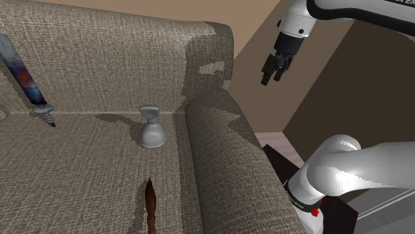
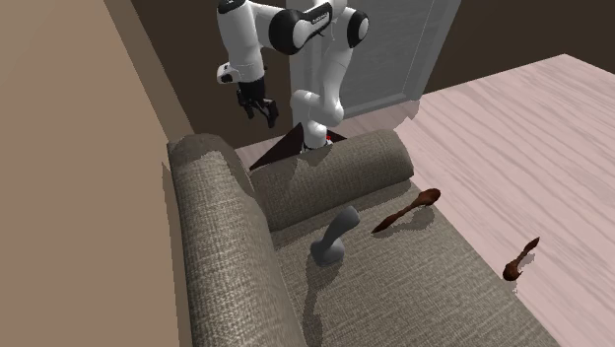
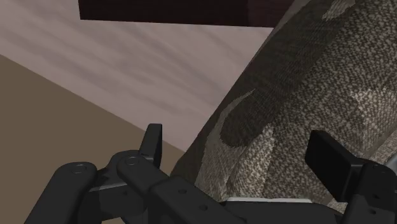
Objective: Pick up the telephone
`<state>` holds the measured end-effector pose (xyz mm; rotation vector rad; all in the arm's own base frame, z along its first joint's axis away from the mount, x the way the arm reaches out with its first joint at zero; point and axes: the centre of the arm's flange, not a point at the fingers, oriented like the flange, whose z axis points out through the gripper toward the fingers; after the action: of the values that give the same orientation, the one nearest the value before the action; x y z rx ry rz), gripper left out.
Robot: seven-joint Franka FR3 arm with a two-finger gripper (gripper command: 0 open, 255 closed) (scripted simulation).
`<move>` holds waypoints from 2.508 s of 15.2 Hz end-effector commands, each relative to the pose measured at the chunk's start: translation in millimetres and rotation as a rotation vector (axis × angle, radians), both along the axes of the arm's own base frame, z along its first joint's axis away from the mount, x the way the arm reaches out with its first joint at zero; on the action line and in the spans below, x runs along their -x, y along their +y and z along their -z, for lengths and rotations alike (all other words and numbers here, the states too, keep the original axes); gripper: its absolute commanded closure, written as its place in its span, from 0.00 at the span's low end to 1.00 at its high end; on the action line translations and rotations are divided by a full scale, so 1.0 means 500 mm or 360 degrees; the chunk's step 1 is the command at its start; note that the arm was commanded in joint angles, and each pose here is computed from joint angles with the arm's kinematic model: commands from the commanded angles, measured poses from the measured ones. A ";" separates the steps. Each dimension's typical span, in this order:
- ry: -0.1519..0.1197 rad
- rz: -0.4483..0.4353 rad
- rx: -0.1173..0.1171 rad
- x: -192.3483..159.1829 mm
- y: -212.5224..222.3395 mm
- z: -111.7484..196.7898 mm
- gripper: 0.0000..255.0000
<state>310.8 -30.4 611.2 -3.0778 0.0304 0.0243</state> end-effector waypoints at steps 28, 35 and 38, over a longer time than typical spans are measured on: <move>-0.0047 0.0727 -0.0168 -0.194 0.641 0.037 0.00; -0.0057 0.0876 -0.0203 -0.268 0.758 0.046 0.00; -0.0057 0.0876 -0.0203 -0.268 0.758 0.078 0.00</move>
<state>445.1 347.7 577.6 -2.8316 0.8278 -0.0525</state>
